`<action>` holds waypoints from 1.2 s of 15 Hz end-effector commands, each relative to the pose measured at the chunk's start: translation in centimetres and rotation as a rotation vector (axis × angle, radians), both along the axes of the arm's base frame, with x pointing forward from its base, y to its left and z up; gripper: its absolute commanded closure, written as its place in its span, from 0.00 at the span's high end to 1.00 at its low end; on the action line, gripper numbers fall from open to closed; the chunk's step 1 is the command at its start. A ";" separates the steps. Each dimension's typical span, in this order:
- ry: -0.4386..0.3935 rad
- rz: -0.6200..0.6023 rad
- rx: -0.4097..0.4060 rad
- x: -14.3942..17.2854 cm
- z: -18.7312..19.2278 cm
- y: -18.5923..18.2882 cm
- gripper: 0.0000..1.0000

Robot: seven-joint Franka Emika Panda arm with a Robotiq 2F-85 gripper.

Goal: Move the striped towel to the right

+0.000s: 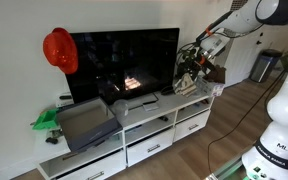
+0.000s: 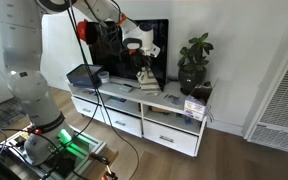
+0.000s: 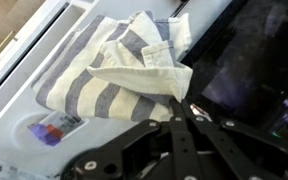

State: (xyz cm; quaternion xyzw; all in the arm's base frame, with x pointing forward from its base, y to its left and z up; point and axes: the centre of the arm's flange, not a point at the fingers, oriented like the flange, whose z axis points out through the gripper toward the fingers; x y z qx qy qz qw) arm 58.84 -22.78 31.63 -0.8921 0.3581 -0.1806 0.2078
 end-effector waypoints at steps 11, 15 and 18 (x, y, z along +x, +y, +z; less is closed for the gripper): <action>-0.057 -0.264 -0.150 0.0 0.3 -5.3 0.00; -0.104 -0.488 -0.252 1.2 -1.5 -9.6 0.00; -0.171 -0.630 -0.305 2.0 -2.9 -11.6 0.00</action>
